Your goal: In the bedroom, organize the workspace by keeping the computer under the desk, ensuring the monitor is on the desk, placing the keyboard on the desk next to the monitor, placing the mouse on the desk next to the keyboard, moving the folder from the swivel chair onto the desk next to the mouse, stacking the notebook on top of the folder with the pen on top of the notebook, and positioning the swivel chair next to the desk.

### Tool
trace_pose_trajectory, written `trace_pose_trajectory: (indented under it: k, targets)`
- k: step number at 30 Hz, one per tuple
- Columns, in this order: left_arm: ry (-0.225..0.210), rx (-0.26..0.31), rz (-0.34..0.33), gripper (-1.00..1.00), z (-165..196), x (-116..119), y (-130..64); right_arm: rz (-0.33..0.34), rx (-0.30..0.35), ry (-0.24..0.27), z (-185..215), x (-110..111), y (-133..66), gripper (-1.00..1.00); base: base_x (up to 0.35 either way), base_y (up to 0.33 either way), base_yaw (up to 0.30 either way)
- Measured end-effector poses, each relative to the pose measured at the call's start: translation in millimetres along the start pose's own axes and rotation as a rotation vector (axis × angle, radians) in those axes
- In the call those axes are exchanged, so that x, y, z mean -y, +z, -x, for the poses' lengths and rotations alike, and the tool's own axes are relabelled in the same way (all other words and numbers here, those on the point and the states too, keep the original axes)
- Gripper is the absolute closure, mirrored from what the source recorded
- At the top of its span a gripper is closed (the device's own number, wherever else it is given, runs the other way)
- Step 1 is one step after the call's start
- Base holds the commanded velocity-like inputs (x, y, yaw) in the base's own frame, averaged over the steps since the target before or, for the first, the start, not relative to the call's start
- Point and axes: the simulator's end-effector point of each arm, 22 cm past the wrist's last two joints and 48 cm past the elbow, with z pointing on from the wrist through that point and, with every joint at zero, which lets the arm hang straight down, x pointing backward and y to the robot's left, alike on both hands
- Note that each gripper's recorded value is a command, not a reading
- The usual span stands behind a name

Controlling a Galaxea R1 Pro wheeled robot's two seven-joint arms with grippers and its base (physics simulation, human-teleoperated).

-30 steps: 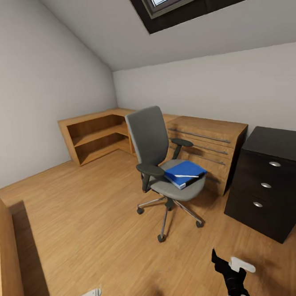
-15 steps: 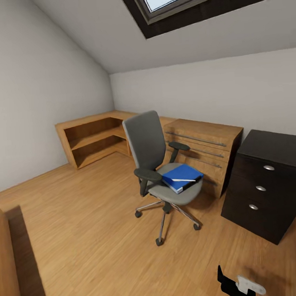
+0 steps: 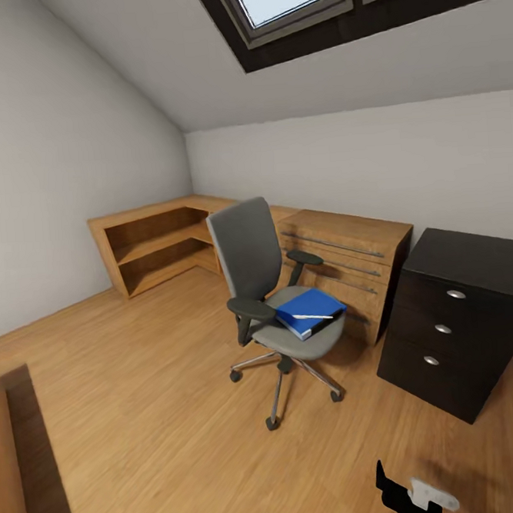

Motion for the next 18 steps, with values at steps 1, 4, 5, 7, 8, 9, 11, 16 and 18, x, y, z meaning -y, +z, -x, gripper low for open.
trace_pose_trajectory:
  k: [1, 4, 5, 7, 8, 9, 11, 16, 18]
  targets:
    - [0.000, 0.001, 0.000, -1.00, 0.4, -0.2, 0.0, 0.001, 0.001, 0.000, 0.3, -0.4, 0.0, -1.00, 0.000, 0.000, -0.137]
    - [-0.001, 0.003, 0.000, -1.00, 1.0, -0.4, 0.0, 0.001, -0.001, 0.003, -0.2, -1.9, -0.5, -1.00, 0.000, 0.000, -0.060]
    - [-0.001, 0.004, 0.000, -1.00, 1.3, -0.5, 0.0, 0.004, -0.004, 0.004, -1.5, -4.2, -1.1, -1.00, 0.000, 0.000, -0.015]
    - [-0.002, 0.005, 0.001, -1.00, 1.6, -0.7, 0.0, 0.005, -0.003, 0.006, -1.6, -5.1, -1.3, -1.00, 0.000, 0.000, -0.010]
    - [-0.002, 0.005, 0.001, -1.00, 1.7, -0.7, 0.0, 0.006, -0.003, 0.006, -1.6, -5.5, -1.3, -1.00, 0.000, 0.000, -0.006]
    - [-0.002, 0.006, 0.001, -1.00, 1.8, -0.7, 0.0, 0.005, -0.004, 0.006, -1.7, -5.5, -1.3, -1.00, 0.000, 0.000, -0.004]
    - [-0.001, 0.006, 0.001, -1.00, 1.9, -0.6, 0.0, 0.005, -0.004, 0.007, -1.7, -5.2, -1.2, -1.00, 0.000, 0.000, -0.002]
    - [0.000, 0.007, 0.001, -1.00, 2.2, -1.1, 0.1, 0.002, -0.003, 0.006, -1.3, -3.8, -1.0, -1.00, 0.000, 0.000, -0.079]
    - [0.000, 0.008, 0.001, -1.00, 2.4, -1.5, 0.2, 0.002, -0.003, 0.006, -1.1, -3.3, -0.8, -1.00, 0.000, 0.000, -0.195]
